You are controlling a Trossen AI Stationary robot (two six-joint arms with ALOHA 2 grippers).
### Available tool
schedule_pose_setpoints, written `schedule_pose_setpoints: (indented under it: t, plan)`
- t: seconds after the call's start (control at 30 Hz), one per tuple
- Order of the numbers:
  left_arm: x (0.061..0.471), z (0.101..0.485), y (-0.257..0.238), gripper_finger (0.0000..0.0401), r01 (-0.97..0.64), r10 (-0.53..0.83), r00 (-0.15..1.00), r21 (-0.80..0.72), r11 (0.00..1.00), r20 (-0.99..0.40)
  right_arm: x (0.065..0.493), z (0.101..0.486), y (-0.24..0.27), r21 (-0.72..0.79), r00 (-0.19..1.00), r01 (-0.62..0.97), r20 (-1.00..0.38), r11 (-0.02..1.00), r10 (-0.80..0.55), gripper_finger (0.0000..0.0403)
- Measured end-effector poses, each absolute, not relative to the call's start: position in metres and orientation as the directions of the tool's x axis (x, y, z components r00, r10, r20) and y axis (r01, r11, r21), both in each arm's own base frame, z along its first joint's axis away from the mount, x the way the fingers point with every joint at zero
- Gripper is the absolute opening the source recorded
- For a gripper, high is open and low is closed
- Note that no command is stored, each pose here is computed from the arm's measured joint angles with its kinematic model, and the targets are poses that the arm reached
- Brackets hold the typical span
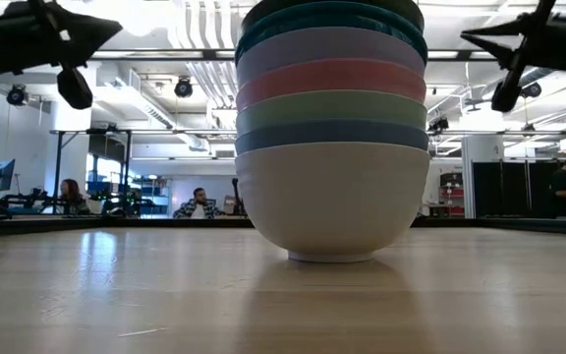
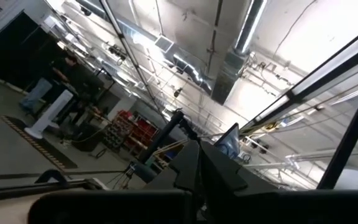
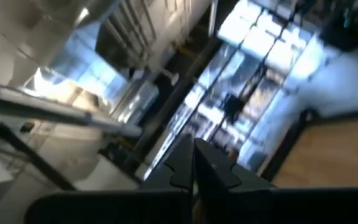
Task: Nest bowls inside each other
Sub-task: Return to Home Position
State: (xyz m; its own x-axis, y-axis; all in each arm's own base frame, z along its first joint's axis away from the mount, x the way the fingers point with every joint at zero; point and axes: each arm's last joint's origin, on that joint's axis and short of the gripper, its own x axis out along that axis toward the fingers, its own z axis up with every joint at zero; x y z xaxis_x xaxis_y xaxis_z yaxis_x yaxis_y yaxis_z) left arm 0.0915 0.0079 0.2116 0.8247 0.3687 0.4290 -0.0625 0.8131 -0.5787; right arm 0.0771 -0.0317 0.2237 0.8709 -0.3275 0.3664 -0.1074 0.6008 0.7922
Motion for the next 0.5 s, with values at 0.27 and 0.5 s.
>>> schedule_pose_setpoints:
  t: [0.27,0.5]
  plan:
    - [0.087,0.206,0.011,0.0,-0.152,0.434,0.818,-0.587,0.795,0.377,0.09,0.186,-0.03,0.856,0.972,-0.118,0.203,0.504,-0.117,0.0008]
    - [0.095,0.185,0.009,0.0,-0.157,0.356,0.915,-0.647,0.746,0.188,0.091,0.18,-0.028,0.875,0.987,-0.089,0.143,0.476,-0.078,0.0009]
